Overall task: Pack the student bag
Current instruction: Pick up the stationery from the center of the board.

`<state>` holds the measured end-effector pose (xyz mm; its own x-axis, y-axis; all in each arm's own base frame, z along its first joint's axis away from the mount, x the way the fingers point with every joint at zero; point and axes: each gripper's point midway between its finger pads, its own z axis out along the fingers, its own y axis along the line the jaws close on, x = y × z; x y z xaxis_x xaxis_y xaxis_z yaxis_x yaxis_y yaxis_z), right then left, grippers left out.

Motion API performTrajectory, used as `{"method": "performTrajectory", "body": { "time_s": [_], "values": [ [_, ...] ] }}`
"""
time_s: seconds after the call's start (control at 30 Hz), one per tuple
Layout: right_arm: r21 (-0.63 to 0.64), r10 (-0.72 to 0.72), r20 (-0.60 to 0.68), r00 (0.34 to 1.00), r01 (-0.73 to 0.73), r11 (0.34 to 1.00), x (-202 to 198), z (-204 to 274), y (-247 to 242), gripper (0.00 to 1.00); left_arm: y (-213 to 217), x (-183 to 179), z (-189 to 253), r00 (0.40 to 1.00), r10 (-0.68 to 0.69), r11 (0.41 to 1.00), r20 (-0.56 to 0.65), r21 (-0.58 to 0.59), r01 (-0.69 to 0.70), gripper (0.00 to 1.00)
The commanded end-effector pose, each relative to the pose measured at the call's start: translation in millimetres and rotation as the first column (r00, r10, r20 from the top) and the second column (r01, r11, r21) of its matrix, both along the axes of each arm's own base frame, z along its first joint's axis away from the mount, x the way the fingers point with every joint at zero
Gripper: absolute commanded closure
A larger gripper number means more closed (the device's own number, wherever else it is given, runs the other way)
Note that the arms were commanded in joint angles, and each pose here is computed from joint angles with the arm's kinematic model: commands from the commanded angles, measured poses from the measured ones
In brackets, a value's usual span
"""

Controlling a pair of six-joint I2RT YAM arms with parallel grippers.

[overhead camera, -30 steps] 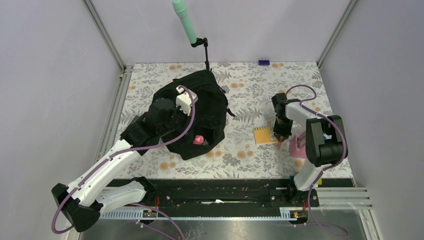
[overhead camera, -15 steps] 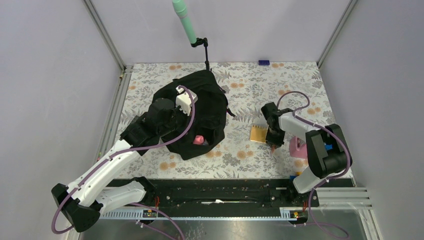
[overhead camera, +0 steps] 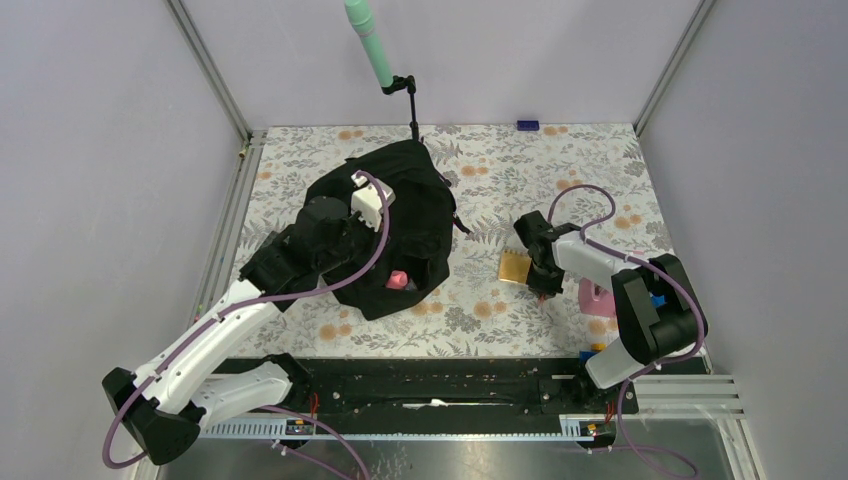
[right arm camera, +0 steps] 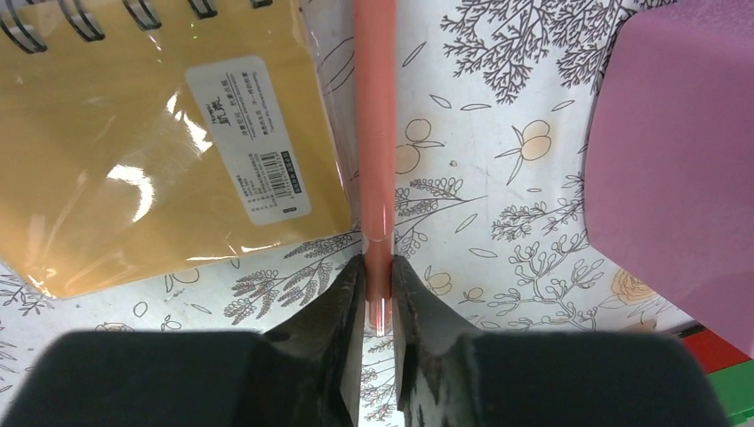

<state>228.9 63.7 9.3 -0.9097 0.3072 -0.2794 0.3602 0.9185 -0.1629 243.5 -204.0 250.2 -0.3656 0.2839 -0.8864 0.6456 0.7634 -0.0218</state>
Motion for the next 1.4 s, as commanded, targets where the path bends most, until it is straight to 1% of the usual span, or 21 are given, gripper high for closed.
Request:
{"method": "performTrajectory", "body": {
  "time_s": [0.0, 0.1, 0.23, 0.37, 0.47, 0.53, 0.6, 0.63, 0.73, 0.8, 0.83, 0.93, 1.0, 1.03, 1.13, 1.2, 1.3, 1.37],
  "values": [
    [-0.023, -0.004, 0.035, 0.999, 0.005, 1.0, 3.8, 5.6, -3.3, 0.86, 0.3, 7.5, 32.3, 0.995, 0.029, 0.996, 0.093, -0.081, -0.021, 1.0],
    [-0.024, -0.002, 0.043, 0.999, 0.004, 1.0, 0.0, 9.8, -4.7, 0.93, 1.0, 7.1, 33.5, 0.995, 0.031, 0.996, 0.098, -0.083, -0.023, 1.0],
    [-0.037, 0.008, 0.109, 0.994, -0.004, 0.999, -1.9, 30.5, -8.6, 0.99, 1.9, 6.6, 36.1, 0.994, 0.034, 0.996, 0.107, -0.09, -0.024, 1.0],
    [0.002, 0.06, 0.208, 0.976, -0.062, 0.998, -1.5, 63.3, 0.6, 1.0, 2.4, 7.4, 36.5, 0.993, 0.036, 0.996, 0.11, -0.088, -0.026, 1.0],
    [0.095, 0.147, 0.27, 0.951, -0.179, 0.979, -2.9, 86.1, 25.6, 1.0, 3.3, 7.9, 37.3, 0.993, 0.041, 0.996, 0.115, -0.087, -0.031, 1.0],
    [0.184, 0.232, 0.317, 0.92, -0.299, 0.936, -7.1, 100.8, 52.0, 1.0, 3.2, 8.0, 37.0, 0.992, 0.04, 0.996, 0.116, -0.086, -0.03, 1.0],
    [0.253, 0.322, 0.38, 0.867, -0.432, 0.866, -16.8, 120.1, 80.7, 1.0, 3.5, 8.4, 37.4, 0.992, 0.041, 0.996, 0.118, -0.087, -0.03, 1.0],
    [0.271, 0.373, 0.413, 0.831, -0.503, 0.821, -21.9, 129.0, 94.0, 1.0, 3.4, 8.6, 37.5, 0.992, 0.041, 0.996, 0.119, -0.087, -0.031, 1.0],
    [0.256, 0.476, 0.539, 0.695, -0.673, 0.694, -35.3, 157.6, 124.6, 1.0, 7.6, 11.7, 38.2, 0.99, 0.066, 0.995, 0.128, -0.082, -0.056, 1.0],
    [0.262, 0.505, 0.6, 0.62, -0.749, 0.608, -44.7, 170.9, 142.3, 1.0, 7.4, 11.0, 41.2, 0.989, 0.065, 0.994, 0.132, -0.092, -0.053, 1.0],
    [0.271, 0.513, 0.621, 0.593, -0.776, 0.569, -50.0, 174.9, 150.1, 1.0, 6.2, 9.8, 43.4, 0.989, 0.06, 0.994, 0.134, -0.102, -0.047, 0.98],
    [0.25, 0.524, 0.684, 0.507, -0.838, 0.485, -59.7, 185.2, 169.9, 1.0, 0.8, 2.1, 57.9, 0.99, 0.032, 0.988, 0.138, -0.155, -0.011, 0.83],
    [0.221, 0.526, 0.714, 0.462, -0.862, 0.456, -64.8, 190.4, 179.4, 1.0, -3.8, -4.5, 67.1, 0.991, 0.011, 0.98, 0.134, -0.2, 0.017, 0.69],
    [0.21, 0.512, 0.744, 0.43, -0.878, 0.431, -66.6, 197.1, 187.9, 1.0, -6.7, -9.1, 70.7, 0.992, -0.005, 0.974, 0.128, -0.225, 0.034, 0.63],
    [0.174, 0.479, 0.801, 0.359, -0.905, 0.389, -68.9, 209.1, 206.2, 1.0, -16.1, -22.1, 81.4, 0.993, -0.054, 0.949, 0.108, -0.304, 0.085, 0.53],
    [0.158, 0.47, 0.819, 0.329, -0.917, 0.367, -70.5, 213.2, 215.7, 1.0, -22.3, -31.4, 88.0, 0.991, -0.093, 0.929, 0.093, -0.351, 0.121, 0.48],
    [0.131, 0.454, 0.846, 0.279, -0.935, 0.331, -74.2, 220.1, 227.5, 1.0, -28.2, -41.9, 96.1, 0.989, -0.132, 0.9, 0.072, -0.41, 0.15, 0.39],
    [0.114, 0.436, 0.864, 0.253, -0.94, 0.32, -75.0, 224.7, 231.2, 1.0, -33.2, -48.7, 99.0, 0.986, -0.163, 0.879, 0.047, -0.447, 0.166, 0.34]
  ]
}}
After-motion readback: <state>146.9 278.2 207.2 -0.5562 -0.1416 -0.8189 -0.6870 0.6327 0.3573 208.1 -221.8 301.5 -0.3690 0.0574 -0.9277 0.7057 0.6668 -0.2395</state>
